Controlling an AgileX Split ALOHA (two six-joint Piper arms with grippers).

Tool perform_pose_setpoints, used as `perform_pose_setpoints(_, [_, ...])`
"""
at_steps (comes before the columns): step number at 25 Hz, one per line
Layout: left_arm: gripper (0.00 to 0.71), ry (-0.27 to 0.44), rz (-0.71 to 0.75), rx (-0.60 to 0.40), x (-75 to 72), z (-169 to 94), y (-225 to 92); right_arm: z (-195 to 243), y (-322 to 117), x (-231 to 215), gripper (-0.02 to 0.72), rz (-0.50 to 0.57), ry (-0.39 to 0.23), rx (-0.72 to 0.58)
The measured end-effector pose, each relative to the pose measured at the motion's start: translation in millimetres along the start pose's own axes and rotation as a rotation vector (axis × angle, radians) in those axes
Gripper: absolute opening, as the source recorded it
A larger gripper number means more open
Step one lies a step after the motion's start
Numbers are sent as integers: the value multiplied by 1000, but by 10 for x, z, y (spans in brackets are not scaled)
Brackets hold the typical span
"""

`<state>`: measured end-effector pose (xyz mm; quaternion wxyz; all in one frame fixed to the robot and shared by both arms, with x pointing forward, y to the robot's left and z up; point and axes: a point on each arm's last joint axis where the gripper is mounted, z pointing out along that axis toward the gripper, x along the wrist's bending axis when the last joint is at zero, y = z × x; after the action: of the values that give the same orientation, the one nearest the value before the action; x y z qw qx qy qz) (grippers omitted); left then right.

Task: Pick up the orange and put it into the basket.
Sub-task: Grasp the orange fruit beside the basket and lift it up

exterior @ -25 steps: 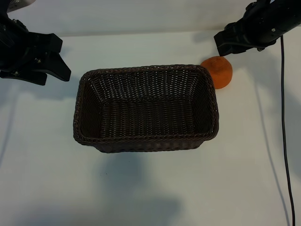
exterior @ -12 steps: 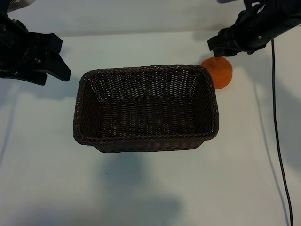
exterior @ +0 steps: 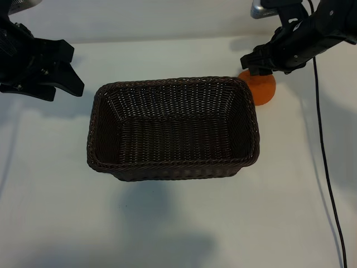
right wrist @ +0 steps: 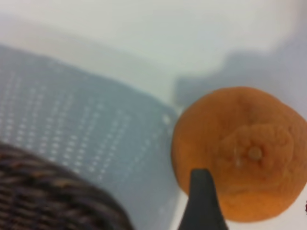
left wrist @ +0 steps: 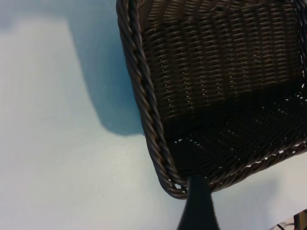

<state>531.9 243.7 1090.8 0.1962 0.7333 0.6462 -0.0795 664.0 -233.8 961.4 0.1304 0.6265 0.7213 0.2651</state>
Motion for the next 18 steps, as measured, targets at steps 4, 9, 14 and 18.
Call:
perform_pose_setpoints(4, [568, 0, 0, 0, 0, 0, 0, 71, 1, -24, 489, -1, -13, -21])
perform_pose_setpoints(9, [568, 0, 0, 0, 0, 0, 0, 225, -43, -63, 489, -3, -29, -19])
perform_pose_setpoints(14, [568, 0, 0, 0, 0, 0, 0, 393, -123, -100, 489, 3, -35, 9])
perform_pose_setpoints(18, [568, 0, 0, 0, 0, 0, 0, 399, -123, -100, 430, 3, -36, 6])
